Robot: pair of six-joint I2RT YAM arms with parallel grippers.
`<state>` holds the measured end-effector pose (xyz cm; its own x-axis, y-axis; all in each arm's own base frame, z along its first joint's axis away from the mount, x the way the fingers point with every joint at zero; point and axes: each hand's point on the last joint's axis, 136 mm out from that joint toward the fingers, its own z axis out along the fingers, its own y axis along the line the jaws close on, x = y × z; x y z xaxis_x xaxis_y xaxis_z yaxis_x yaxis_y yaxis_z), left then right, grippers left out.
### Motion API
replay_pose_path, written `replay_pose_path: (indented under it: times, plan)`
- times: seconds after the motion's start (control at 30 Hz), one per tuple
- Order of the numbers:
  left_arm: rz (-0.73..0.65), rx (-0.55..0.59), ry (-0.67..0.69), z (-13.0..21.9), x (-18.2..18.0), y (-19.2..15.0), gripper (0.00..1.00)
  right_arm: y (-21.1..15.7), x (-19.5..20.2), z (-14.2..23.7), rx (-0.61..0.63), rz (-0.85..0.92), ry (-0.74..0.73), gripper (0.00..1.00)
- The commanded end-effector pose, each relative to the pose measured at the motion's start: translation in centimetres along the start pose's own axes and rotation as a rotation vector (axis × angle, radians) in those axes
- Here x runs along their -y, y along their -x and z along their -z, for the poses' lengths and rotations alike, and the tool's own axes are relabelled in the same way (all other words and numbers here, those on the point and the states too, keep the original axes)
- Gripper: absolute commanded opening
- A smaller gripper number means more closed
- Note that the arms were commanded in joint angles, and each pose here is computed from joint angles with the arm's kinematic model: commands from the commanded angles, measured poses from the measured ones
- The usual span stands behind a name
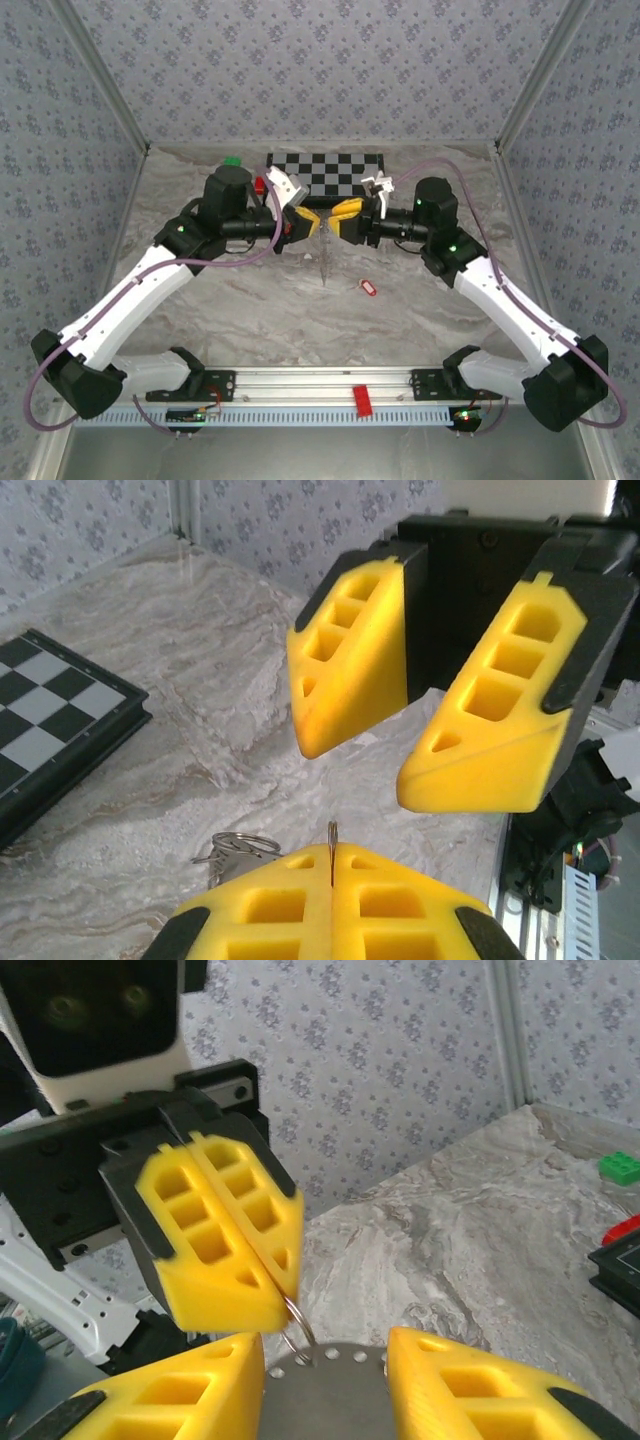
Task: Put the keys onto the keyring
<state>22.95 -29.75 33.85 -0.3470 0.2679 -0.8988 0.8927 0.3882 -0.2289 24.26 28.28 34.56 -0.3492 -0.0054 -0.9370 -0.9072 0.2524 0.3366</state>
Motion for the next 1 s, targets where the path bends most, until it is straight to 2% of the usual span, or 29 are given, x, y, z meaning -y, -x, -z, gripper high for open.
replay_pose_path:
  times: [0.0,0.3,0.6,0.83,0.97]
  plan:
    - [-0.047,0.032,-0.041,0.7,1.3,1.8,0.0,0.2,-1.8,-0.4,-0.04,0.039,0.08,0.37]
    - [-0.052,0.03,-0.058,0.8,1.6,1.9,0.0,-0.9,-1.7,-1.1,-0.097,0.031,0.099,0.31]
    - [-0.049,0.025,-0.077,0.7,1.9,1.8,0.0,-1.1,-1.8,-1.3,-0.11,0.033,0.114,0.19]
    - [-0.043,0.011,-0.086,0.4,1.9,1.5,0.0,-0.9,-2.0,-1.3,-0.107,0.04,0.121,0.18]
    - [-0.043,0.009,-0.086,0.4,1.8,1.4,0.0,-1.1,-2.1,-1.4,-0.113,0.043,0.129,0.0]
